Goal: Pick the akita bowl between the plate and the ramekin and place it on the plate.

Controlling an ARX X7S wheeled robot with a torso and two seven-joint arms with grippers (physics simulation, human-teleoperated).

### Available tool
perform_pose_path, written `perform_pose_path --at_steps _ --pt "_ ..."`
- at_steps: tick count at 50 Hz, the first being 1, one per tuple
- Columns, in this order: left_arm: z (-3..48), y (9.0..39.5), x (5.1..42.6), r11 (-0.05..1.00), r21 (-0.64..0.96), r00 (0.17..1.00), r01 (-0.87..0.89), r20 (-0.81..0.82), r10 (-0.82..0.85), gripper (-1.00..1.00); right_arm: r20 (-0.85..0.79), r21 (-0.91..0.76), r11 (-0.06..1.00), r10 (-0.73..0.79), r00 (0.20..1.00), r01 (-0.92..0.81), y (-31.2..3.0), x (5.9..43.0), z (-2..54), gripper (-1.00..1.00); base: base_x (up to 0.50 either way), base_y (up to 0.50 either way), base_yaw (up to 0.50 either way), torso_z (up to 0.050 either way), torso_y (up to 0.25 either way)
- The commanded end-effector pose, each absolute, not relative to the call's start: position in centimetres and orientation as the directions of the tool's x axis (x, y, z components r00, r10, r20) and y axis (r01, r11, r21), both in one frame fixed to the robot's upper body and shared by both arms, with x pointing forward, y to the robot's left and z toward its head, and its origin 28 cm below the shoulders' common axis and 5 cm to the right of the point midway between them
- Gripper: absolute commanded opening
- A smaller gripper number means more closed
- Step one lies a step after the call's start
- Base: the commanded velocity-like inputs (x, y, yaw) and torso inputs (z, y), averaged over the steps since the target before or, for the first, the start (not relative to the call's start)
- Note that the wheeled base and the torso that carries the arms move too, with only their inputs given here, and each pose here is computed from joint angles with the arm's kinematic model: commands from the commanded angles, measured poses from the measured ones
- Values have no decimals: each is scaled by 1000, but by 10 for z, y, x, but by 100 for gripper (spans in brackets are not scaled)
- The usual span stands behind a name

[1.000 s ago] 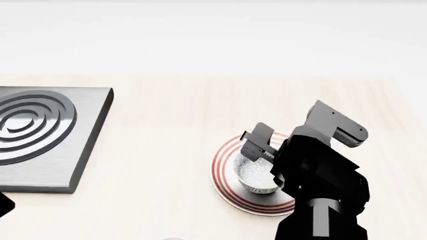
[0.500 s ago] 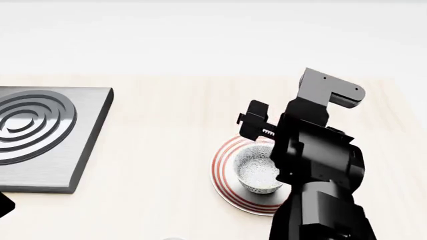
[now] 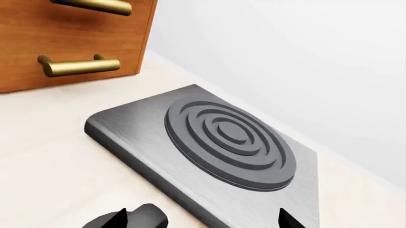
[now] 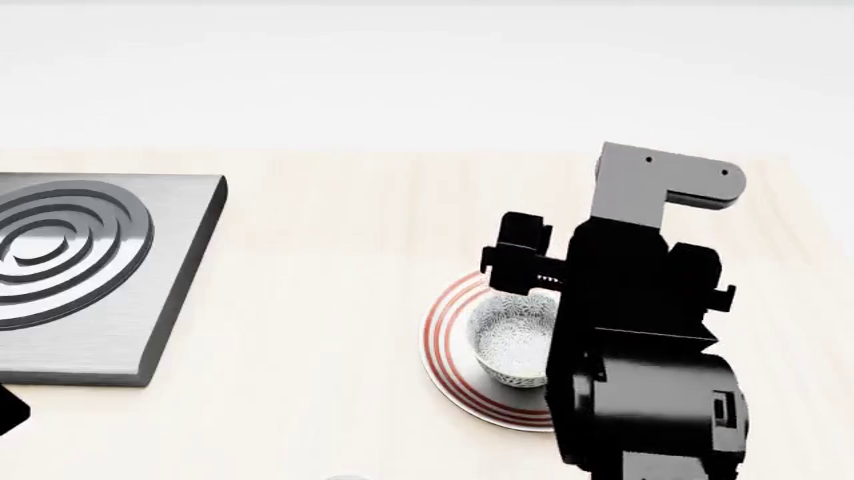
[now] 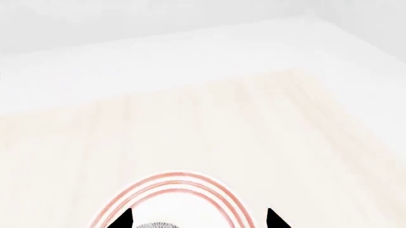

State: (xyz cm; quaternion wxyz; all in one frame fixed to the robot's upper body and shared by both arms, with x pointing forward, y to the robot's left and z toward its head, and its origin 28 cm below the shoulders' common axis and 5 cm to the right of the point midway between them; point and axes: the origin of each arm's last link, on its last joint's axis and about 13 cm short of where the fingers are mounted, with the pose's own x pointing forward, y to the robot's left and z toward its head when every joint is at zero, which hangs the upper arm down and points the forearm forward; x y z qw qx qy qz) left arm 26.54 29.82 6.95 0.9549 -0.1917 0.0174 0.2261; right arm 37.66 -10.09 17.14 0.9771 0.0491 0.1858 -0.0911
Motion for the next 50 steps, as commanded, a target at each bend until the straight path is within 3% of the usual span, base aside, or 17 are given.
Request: perform_pose_path --at_steps 1,18,50 --pt "70 298 264 825 -357 897 -438 -118 425 100 -269 -2 988 -147 952 152 -92 337 170 100 0 0 0 0 0" --pt "70 298 265 827 -354 898 -437 -115 425 100 -115 -109 975 -206 972 194 -92 291 152 100 0 0 0 0 0" --pt "71 297 264 826 -353 897 -439 -115 427 100 -40 -201 948 -259 965 246 -93 246 114 100 0 0 0 0 0"
